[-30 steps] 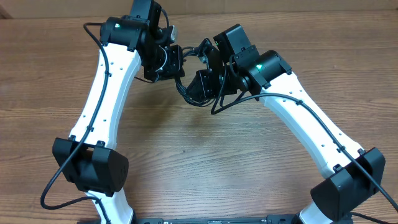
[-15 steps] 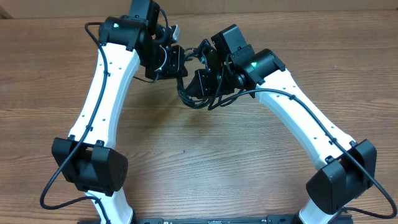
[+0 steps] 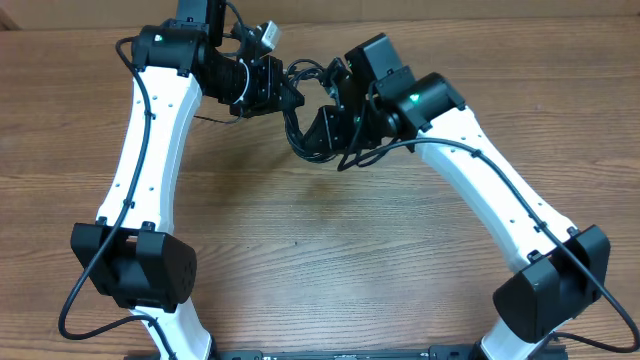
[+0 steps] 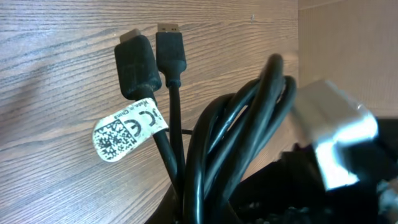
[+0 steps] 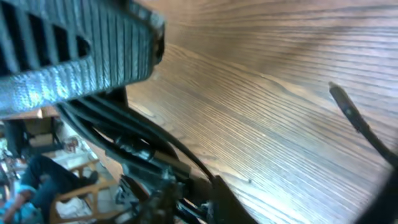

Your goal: Untangle cables

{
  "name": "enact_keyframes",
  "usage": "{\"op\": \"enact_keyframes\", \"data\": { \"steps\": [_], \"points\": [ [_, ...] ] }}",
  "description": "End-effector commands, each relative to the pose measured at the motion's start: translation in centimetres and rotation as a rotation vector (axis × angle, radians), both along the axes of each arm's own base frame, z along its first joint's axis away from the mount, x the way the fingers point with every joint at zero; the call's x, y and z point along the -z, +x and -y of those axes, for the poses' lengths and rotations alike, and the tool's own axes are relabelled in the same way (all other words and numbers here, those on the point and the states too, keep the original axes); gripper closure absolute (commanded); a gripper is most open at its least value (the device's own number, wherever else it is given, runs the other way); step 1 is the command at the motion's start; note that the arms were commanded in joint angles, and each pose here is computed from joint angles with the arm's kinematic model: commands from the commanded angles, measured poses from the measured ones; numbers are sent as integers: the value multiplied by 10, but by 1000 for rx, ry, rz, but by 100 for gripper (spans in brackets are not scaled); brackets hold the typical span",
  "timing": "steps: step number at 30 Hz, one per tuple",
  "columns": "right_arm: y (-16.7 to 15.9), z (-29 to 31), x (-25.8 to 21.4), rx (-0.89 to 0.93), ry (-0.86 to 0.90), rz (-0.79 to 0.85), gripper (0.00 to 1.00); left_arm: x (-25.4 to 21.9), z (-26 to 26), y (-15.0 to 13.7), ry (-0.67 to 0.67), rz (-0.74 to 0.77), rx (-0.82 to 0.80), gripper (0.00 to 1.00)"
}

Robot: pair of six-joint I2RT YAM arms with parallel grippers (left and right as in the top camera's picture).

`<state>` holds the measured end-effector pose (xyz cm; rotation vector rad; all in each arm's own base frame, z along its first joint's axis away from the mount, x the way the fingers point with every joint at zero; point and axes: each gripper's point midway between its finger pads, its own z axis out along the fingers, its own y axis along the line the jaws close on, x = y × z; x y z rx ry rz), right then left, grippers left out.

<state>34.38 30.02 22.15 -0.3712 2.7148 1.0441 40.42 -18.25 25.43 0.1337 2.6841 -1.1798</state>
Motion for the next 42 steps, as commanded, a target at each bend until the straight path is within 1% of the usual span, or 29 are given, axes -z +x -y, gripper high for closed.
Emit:
{"op": "enact_keyframes", "data": {
  "steps": [1, 4, 6, 8, 11, 15, 16, 18, 19, 22, 25, 27, 28, 29, 30, 34, 38, 41, 42],
  "points": [
    [5, 6, -31, 1, 26, 60, 72, -21, 7, -6, -34, 45, 20, 96],
    [0, 9, -41, 1, 30, 68, 67, -15, 3, -2, 11, 44, -7, 96],
    [-1, 11, -47, 21, 37, 67, 60, -8, -5, 2, 65, 20, -66, 96],
    [0, 14, -49, 60, 40, 49, 56, -5, -7, 3, 91, 16, -86, 96],
    [8, 24, -45, 161, 3, 16, 51, -2, -8, 4, 121, 22, -91, 96],
    [15, 56, -23, 410, -147, -69, 45, 2, -9, 7, 165, 19, -128, 96],
    [16, 67, -17, 477, -195, -87, 41, 3, -8, 10, 172, 20, -148, 96],
    [15, 80, -3, 557, -263, -120, 31, 1, -4, 13, 175, 35, -157, 96],
    [14, 82, 4, 573, -277, -140, 30, 1, -2, 14, 177, 40, -157, 96],
    [17, 77, 20, 567, -267, -165, 28, 2, 3, 14, 197, 52, -155, 96],
    [27, 64, 16, 548, -197, -139, 28, 5, 3, 13, 220, 53, -158, 96],
    [31, 62, 14, 551, -183, -124, 28, 5, 3, 13, 219, 52, -158, 96],
    [33, 62, 16, 557, -187, -123, 30, 5, 3, 13, 218, 48, -163, 96],
    [34, 65, 23, 596, -200, -149, 37, 4, 4, 14, 214, 45, -171, 96],
    [34, 64, 28, 607, -207, -168, 41, 4, 4, 14, 210, 41, -180, 96],
    [31, 65, 54, 626, -241, -233, 53, 3, 4, 17, 198, 34, -204, 96],
    [32, 66, 62, 628, -246, -238, 61, 2, 5, 18, 185, 8, -235, 96],
    [34, 67, 66, 633, -244, -231, 70, -3, 12, 17, 136, -1, -223, 96],
    [35, 67, 65, 633, -241, -230, 80, -5, 14, 16, 124, -2, -216, 96]
  ]
}}
